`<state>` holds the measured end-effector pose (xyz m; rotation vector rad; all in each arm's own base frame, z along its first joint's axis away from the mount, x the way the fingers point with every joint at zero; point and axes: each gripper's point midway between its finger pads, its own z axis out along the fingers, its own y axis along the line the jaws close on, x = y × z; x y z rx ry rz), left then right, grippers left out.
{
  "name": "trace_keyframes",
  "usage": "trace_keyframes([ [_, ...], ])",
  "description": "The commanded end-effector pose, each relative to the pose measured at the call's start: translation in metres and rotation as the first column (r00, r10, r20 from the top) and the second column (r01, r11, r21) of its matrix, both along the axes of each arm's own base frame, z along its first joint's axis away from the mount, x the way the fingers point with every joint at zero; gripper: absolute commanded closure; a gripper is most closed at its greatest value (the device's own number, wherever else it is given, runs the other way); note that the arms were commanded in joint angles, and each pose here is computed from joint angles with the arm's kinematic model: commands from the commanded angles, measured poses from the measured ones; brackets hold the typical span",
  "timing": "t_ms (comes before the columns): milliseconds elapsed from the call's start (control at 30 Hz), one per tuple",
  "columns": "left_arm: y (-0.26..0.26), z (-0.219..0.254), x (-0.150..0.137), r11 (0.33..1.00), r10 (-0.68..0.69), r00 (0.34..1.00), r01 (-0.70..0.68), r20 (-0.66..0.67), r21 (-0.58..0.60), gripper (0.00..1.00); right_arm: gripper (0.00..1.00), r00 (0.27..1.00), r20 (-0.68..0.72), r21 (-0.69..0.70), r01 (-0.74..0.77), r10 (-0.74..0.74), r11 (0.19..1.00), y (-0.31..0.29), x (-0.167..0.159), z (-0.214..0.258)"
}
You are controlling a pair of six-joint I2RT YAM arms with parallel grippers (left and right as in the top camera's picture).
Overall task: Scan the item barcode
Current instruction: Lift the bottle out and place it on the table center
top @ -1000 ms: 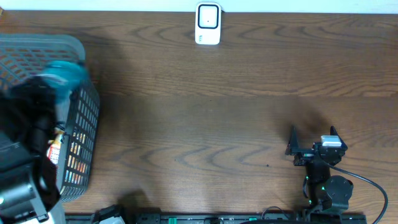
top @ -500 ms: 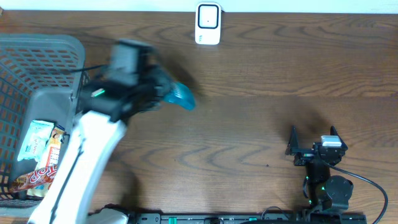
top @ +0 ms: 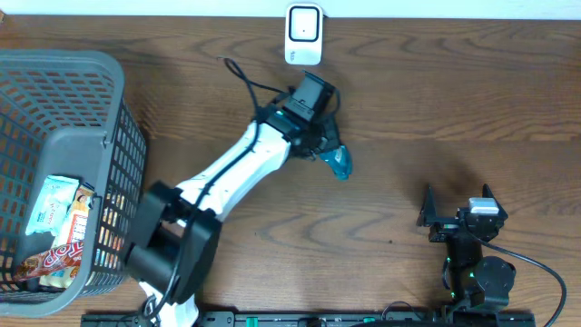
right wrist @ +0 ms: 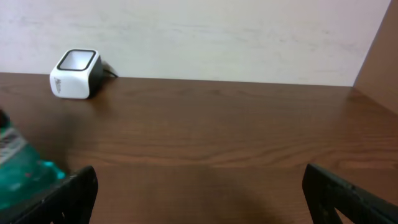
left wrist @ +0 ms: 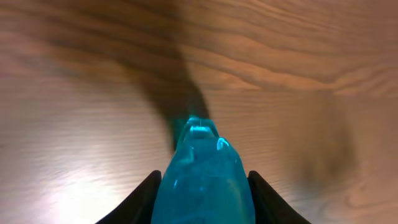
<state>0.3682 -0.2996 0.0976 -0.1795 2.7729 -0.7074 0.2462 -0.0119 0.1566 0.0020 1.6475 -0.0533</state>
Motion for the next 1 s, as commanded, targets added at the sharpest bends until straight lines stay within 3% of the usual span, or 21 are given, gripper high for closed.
trace_keyframes([
  [0,-0.026,0.013,-0.001,0.996,-0.064,0.997,0.066,0.05,-0.059,0.77,0.01,1.0,-0.004,-0.005,0.014,-0.014,1.0,-0.003,0.0,-0.001],
  [200,-0.03,0.014,-0.002,0.995,-0.071,0.996,0.075,0.058,-0.064,0.76,0.01,1.0,-0.004,-0.005,0.013,-0.013,1.0,-0.003,0.0,-0.001],
  [400,-0.029,0.013,-0.003,0.995,-0.072,0.996,0.075,0.054,-0.061,0.58,0.01,1.0,-0.004,-0.005,0.014,-0.014,1.0,-0.003,0.0,-0.001],
  [567,-0.027,0.012,-0.003,0.996,-0.071,0.996,0.074,0.052,-0.052,0.5,0.01,1.0,-0.004,-0.005,0.014,-0.014,1.0,-0.003,0.0,-0.001],
  [967,0.017,-0.008,0.002,0.984,0.032,0.997,-0.043,0.066,0.17,0.46,0.01,1.0,-0.004,-0.005,0.013,-0.013,1.0,-0.003,0.0,-0.001],
])
